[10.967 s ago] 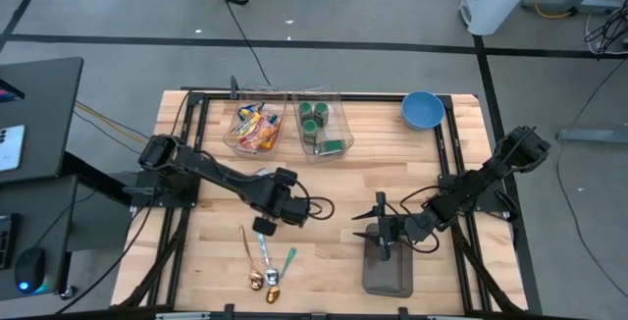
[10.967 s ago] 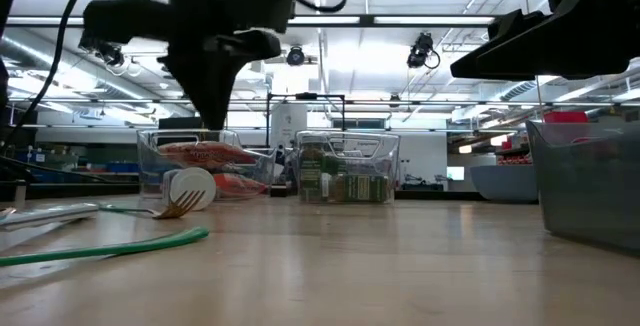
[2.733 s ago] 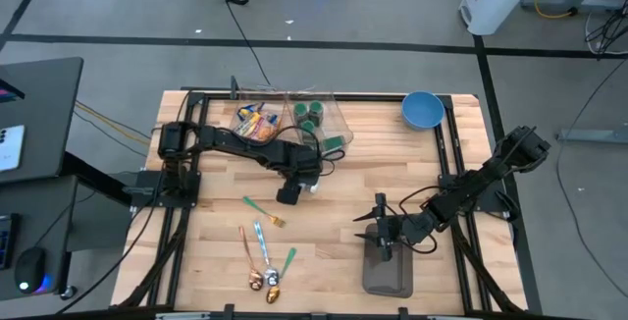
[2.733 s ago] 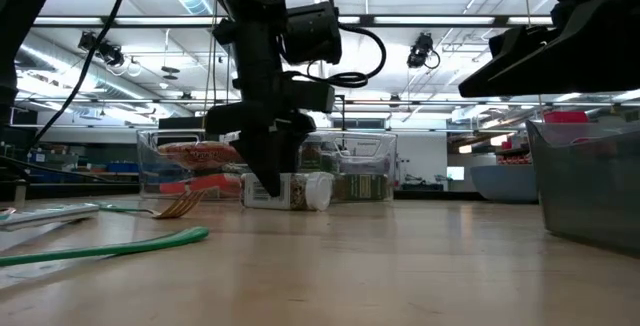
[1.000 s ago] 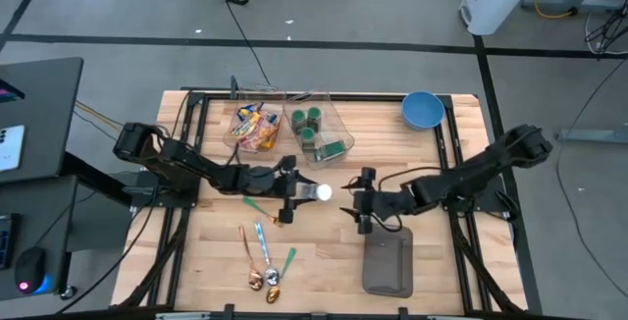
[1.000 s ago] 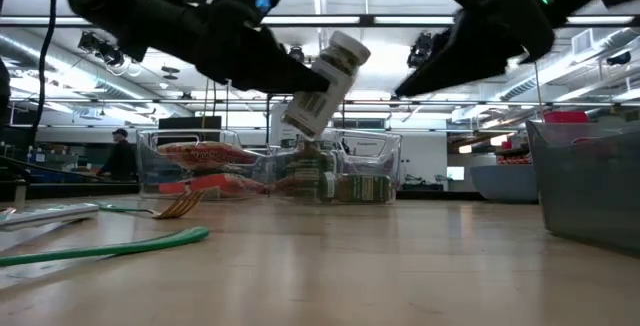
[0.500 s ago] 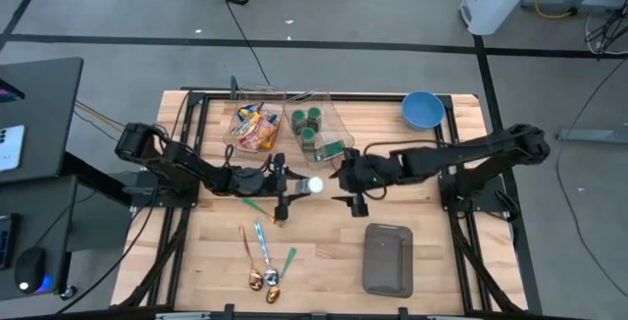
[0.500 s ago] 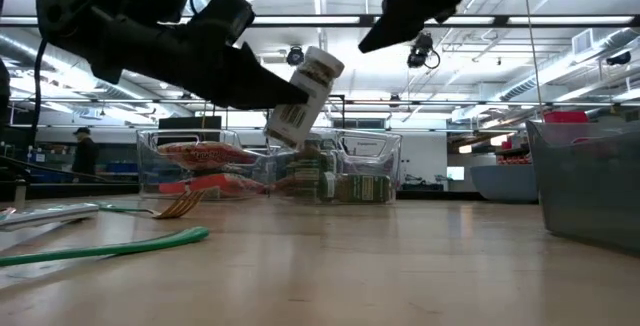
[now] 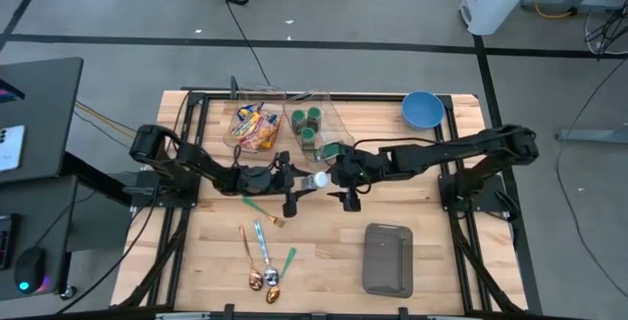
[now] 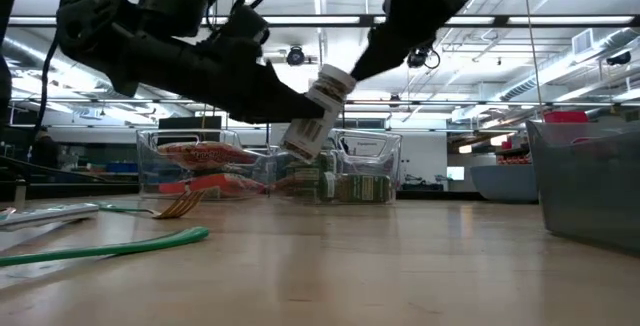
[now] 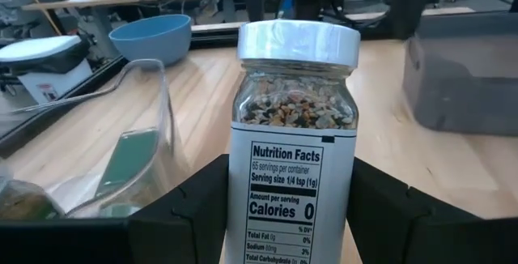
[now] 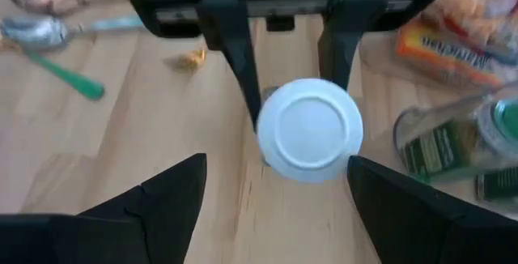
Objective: Pick & Place Food Item
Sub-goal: Put the white spice bottle into the right transparent bin
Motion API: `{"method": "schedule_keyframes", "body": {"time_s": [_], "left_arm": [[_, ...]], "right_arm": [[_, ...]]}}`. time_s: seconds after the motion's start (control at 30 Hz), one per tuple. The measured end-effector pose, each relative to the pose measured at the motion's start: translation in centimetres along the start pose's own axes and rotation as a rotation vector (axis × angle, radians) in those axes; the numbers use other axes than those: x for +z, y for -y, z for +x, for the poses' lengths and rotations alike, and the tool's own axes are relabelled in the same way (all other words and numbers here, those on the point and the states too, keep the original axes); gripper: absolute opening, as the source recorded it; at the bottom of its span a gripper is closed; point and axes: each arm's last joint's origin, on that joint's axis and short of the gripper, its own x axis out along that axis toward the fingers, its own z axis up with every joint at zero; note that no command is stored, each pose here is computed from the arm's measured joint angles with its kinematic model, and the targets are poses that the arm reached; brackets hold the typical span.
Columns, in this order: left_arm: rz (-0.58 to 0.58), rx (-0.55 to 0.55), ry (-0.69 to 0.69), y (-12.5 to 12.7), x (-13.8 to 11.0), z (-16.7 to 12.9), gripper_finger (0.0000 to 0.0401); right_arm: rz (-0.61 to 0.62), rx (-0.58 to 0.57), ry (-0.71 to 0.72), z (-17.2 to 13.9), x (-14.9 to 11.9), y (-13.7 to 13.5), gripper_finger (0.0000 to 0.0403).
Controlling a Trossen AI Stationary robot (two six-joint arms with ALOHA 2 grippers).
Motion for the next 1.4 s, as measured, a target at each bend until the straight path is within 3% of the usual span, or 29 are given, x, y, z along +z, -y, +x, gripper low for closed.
{"method": "schedule_keyframes", "body": {"time_s": [0.47,0.6,0.8,1.13,1.2,1.33,1.4], "left_arm": [[0.005,-0.024,0.025,0.8,1.2,2.3,0.0204],[0.017,-0.028,-0.018,0.8,1.0,2.4,0.0204],[0.015,-0.026,-0.008,0.9,1.2,2.5,0.0204],[0.020,-0.057,-0.005,1.1,1.2,2.4,0.0206],[0.038,-0.060,0.000,1.3,1.3,2.3,0.0238],[0.071,-0.092,0.026,1.9,2.0,1.7,0.0342],[0.080,-0.100,0.029,2.2,2.3,1.5,0.0369]], "right_arm": [[-0.017,0.001,-0.025,1.4,-0.4,0.2,0.0305],[-0.026,0.000,-0.010,1.4,-0.3,0.2,0.0280],[-0.031,-0.004,-0.017,1.5,-0.3,0.2,0.0207],[-0.027,-0.002,-0.017,1.5,-0.3,0.0,0.0207],[-0.039,0.004,-0.015,1.5,-0.3,-0.1,0.0207],[-0.056,0.019,-0.029,1.5,-0.4,-0.6,0.0207],[-0.069,0.018,-0.028,1.5,-0.4,-0.8,0.0207]]}}
